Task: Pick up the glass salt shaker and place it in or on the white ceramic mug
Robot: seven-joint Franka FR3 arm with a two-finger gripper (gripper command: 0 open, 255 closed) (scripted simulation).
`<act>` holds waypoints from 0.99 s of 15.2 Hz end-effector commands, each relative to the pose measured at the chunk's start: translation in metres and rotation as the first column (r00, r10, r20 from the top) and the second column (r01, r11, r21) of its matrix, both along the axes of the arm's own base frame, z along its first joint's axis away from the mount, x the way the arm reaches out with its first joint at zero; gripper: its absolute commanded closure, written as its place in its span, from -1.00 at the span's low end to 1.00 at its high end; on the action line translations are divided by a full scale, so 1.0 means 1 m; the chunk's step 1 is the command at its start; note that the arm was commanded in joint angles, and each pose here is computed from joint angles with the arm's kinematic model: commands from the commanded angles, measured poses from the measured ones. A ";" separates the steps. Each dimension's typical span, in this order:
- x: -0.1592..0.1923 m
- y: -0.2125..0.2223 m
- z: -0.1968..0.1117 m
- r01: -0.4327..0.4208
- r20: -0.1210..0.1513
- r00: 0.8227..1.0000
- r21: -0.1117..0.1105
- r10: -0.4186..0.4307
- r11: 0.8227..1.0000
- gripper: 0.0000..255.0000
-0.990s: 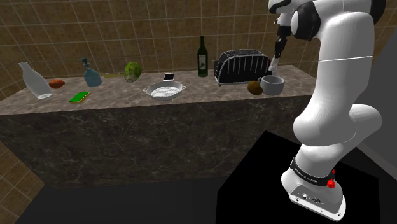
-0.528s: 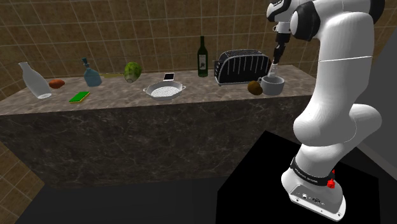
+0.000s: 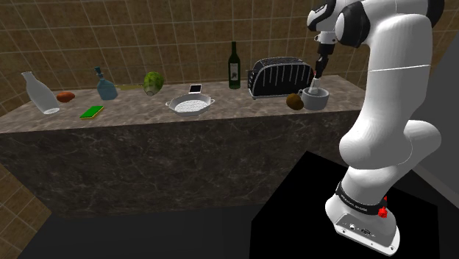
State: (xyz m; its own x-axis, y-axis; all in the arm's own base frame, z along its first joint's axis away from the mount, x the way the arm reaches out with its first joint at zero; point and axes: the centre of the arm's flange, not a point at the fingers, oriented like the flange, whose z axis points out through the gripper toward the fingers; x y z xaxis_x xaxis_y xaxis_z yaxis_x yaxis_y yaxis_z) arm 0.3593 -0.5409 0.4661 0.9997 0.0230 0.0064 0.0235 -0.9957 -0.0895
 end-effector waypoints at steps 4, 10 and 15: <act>0.000 0.000 0.000 0.000 0.000 1.000 0.000 0.000 1.000 -1.00; 0.000 -0.001 0.013 0.000 0.000 1.000 0.000 0.000 1.000 -1.00; 0.000 -0.004 0.050 0.000 0.000 1.000 0.000 0.000 1.000 -1.00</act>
State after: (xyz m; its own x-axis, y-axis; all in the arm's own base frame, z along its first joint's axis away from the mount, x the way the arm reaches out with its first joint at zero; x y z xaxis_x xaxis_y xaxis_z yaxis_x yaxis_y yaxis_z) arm 0.3598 -0.5460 0.5127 0.9997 0.0229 0.0074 0.0235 -0.9958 -0.0883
